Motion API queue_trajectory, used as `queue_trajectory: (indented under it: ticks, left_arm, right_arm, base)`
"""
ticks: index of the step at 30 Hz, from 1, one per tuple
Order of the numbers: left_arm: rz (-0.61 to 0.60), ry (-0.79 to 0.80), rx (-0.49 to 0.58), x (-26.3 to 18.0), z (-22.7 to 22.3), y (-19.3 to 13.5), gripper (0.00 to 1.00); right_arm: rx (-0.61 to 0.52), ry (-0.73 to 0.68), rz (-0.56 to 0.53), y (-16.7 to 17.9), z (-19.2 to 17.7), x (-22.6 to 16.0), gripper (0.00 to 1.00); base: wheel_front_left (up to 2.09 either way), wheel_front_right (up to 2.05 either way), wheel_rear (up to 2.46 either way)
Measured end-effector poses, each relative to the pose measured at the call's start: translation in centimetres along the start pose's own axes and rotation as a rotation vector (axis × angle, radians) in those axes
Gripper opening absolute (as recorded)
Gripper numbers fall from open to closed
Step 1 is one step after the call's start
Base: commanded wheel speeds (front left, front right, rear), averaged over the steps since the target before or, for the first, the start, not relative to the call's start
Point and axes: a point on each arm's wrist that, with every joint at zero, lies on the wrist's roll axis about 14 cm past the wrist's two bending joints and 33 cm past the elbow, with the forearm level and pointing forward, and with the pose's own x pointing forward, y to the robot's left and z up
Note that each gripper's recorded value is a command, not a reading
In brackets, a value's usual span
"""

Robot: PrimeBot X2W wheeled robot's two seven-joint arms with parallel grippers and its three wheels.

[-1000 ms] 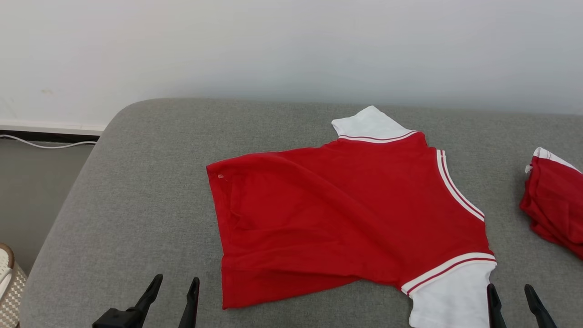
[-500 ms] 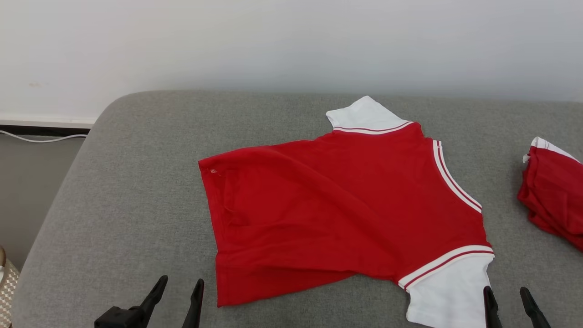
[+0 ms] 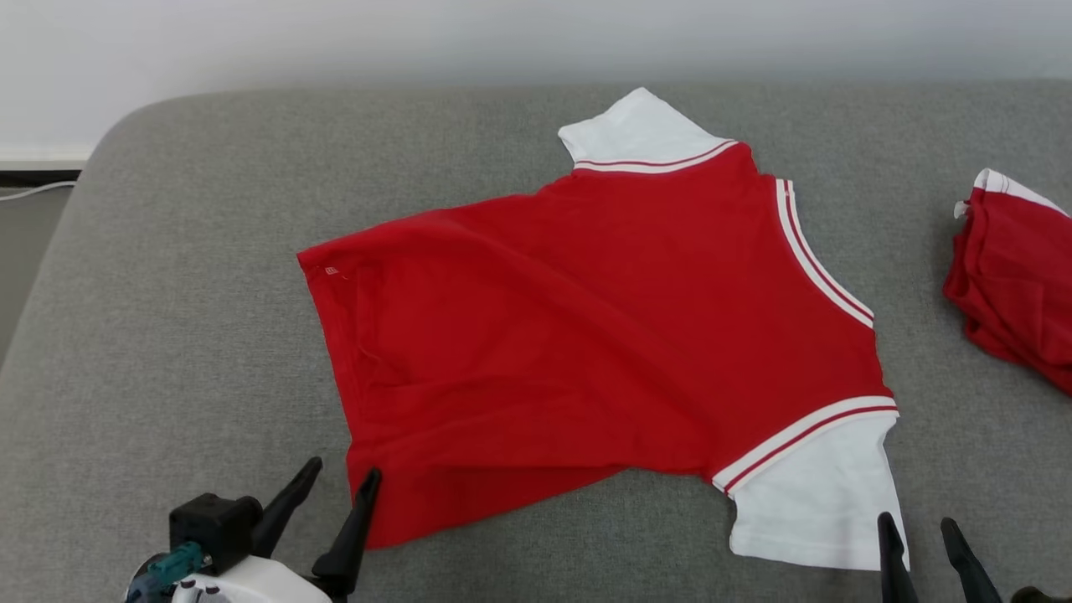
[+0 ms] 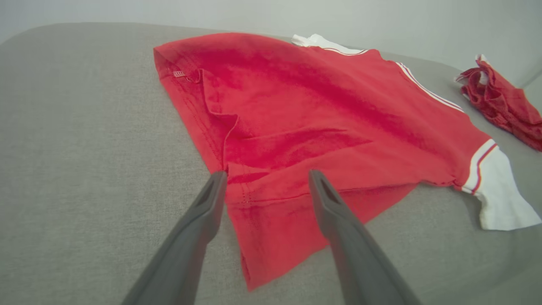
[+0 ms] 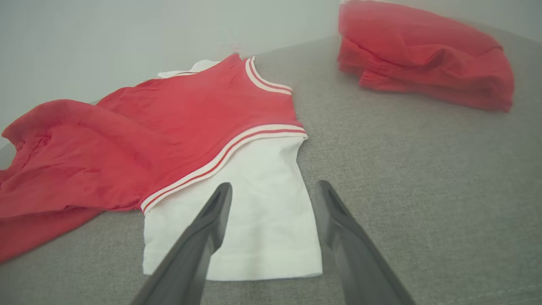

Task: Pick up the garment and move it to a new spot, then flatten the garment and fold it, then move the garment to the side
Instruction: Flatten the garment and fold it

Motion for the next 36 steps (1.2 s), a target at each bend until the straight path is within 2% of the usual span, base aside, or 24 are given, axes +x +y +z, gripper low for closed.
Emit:
queue_trajectory:
  ticks: [11,26,36]
  left_arm:
    - [-0.026,0.143,-0.049,3.4,-3.7,2.0,1.0]
    - [-0.043,0.171,-0.127,3.9,-4.9,2.0,1.0]
    - [-0.064,0.159,-0.13,4.8,-4.6,1.9,1.0]
  right_arm:
    - [0.047,0.061,-0.06,-1.5,-1.9,1.3,1.0]
    - [0.125,0.132,-0.052,-0.6,-4.3,1.8,1.0]
    - [0.151,0.153,-0.082,-1.3,-5.0,1.5,1.0]
  base:
    - [0.0,0.0,0.0]
    - [0.0,0.0,0.0]
    - [0.0,0.0,0.0]
